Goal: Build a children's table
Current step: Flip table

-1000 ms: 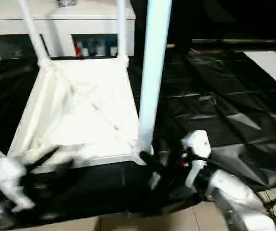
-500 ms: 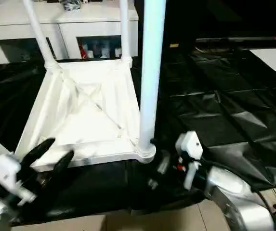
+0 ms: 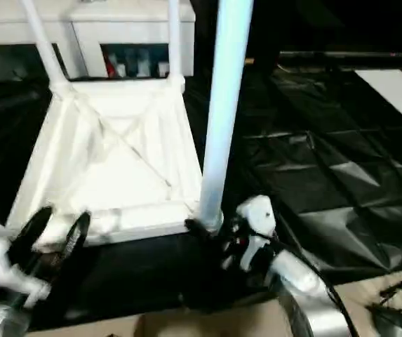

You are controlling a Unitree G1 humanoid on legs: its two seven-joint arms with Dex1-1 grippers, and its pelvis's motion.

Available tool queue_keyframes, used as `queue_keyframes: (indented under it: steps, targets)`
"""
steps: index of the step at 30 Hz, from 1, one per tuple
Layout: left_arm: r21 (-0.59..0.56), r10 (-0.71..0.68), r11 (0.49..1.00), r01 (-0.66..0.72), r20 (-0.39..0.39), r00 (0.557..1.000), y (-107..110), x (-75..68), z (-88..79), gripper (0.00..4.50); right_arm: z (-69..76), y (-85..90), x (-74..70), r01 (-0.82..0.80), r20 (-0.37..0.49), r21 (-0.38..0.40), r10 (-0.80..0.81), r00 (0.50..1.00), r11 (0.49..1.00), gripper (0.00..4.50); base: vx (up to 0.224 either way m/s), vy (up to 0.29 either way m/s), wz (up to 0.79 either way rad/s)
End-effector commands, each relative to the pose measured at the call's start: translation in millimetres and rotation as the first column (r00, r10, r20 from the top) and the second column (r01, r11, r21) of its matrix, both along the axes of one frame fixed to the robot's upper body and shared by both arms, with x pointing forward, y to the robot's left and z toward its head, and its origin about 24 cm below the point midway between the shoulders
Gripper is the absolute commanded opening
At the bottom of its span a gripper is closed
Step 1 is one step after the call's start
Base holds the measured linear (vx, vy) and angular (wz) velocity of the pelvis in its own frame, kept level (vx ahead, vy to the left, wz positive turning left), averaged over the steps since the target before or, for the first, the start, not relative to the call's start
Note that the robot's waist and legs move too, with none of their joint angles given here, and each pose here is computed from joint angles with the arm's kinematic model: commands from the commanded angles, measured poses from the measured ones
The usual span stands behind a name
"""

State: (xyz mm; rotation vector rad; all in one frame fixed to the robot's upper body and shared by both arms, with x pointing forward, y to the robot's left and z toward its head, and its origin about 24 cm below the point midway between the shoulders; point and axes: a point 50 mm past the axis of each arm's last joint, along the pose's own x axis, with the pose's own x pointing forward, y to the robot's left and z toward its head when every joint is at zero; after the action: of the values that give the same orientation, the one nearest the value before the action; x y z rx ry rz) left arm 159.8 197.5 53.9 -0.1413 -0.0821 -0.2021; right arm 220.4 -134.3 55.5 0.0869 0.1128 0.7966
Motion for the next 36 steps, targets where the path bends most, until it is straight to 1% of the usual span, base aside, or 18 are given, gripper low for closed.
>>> queue_keyframes:
  steps: [1,2,4,7,8,10,12,13,14,15,17,19,21,22,23,29,32,36]
  targets:
    - [0.019,-0.034,0.999,0.034,0.04,0.999,-3,-3.1,9.4,4.36,5.8,6.8,-3.2,-0.073,0.011,0.033,0.073,0.997,0.997,4.5,0.0,0.0,0.0]
    - [0.1,-0.103,0.99,0.099,0.029,0.994,-4,-15.5,12.2,4.36,4.9,9.8,-4.9,-0.141,0.004,0.052,0.141,0.99,0.989,4.5,0.0,0.0,0.0]
    - [0.129,-0.128,0.984,0.124,0.024,0.992,-4,-19.0,12.8,4.36,4.8,10.8,-5.5,-0.162,0.007,0.057,0.162,0.987,0.985,4.5,0.0,0.0,0.0]
    - [0.15,-0.105,0.984,0.097,0.051,0.993,2,-24.1,15.8,4.36,6.5,12.2,-6.1,-0.195,0.011,0.072,0.194,0.981,0.978,4.5,0.0,0.0,0.0]
    - [0.15,0.028,0.987,-0.048,0.134,0.991,16,-26.3,22.9,4.36,10.3,14.2,-6.8,-0.226,0.022,0.087,0.225,0.974,0.97,4.5,0.0,0.0,0.0]
    - [0.151,0.115,0.978,-0.142,0.178,0.977,26,-29.0,27.2,4.36,12.6,15.0,-7.1,-0.242,0.031,0.085,0.241,0.97,0.966,4.5,0.0,0.0,0.0]
    - [0.177,0.171,0.962,-0.208,0.201,0.964,34,-30.7,30.1,4.36,12.2,11.5,-0.6,-0.185,0.055,0.048,0.182,0.982,0.982,4.5,0.0,0.0,0.0]
    - [0.176,0.187,0.959,-0.224,0.204,0.961,36,-30.9,30.5,4.36,12.0,10.2,1.8,-0.163,0.057,0.049,0.16,0.985,0.985,4.5,0.0,0.0,0.0]
    - [0.173,0.224,0.95,-0.26,0.202,0.953,40,-30.3,30.4,4.36,11.5,5.8,10.2,-0.081,0.081,0.025,0.079,0.994,0.996,4.5,0.0,0.0,0.0]
    - [0.169,0.235,0.948,-0.269,0.196,0.952,42,-29.6,29.8,4.36,11.5,4.3,13.8,-0.046,0.097,0.009,0.045,0.994,0.999,4.5,0.0,0.0,0.0]
    - [0.171,0.237,0.948,-0.27,0.192,0.953,43,-29.2,29.2,4.36,11.6,3.6,15.6,-0.03,0.107,-0.001,0.03,0.994,1.0,4.5,0.0,0.0,0.0]
    - [0.168,0.27,0.938,-0.304,0.201,0.942,47,-27.7,29.1,4.36,12.9,1.0,25.9,0.063,0.128,0.006,-0.063,0.99,0.998,4.5,0.0,0.0,0.0]
    - [0.155,0.315,0.924,-0.35,0.211,0.925,52,-27.0,29.4,4.36,13.4,1.0,29.6,0.084,0.116,0.033,-0.088,0.989,0.996,4.5,0.0,0.0,0.0]
    - [0.135,0.381,0.9,-0.416,0.223,0.897,60,-27.3,29.6,4.36,13.6,1.8,31.7,0.091,0.115,0.042,-0.095,0.989,0.995,4.5,0.0,0.0,0.0]
    - [0.135,0.381,0.9,-0.416,0.223,0.897,60,-27.3,29.6,4.36,13.6,1.8,31.7,0.091,0.115,0.042,-0.095,0.989,0.995,4.5,0.0,0.0,0.0]
    - [0.082,0.487,0.855,-0.513,0.218,0.846,72,-31.6,28.3,4.36,12.9,2.8,34.7,0.12,0.137,0.042,-0.125,0.983,0.992,4.5,0.0,0.0,0.0]
    - [0.056,0.462,0.875,-0.482,0.206,0.863,68,-27.9,29.2,4.36,12.2,1.4,36.3,0.134,0.141,0.045,-0.139,0.98,0.99,4.5,0.0,0.0,0.0]
    - [0.029,0.358,0.928,-0.37,0.201,0.912,60,-7.1,36.3,4.36,12.4,-2.6,40.4,0.163,0.153,0.039,-0.167,0.974,0.986,4.5,0.0,0.0,0.0]
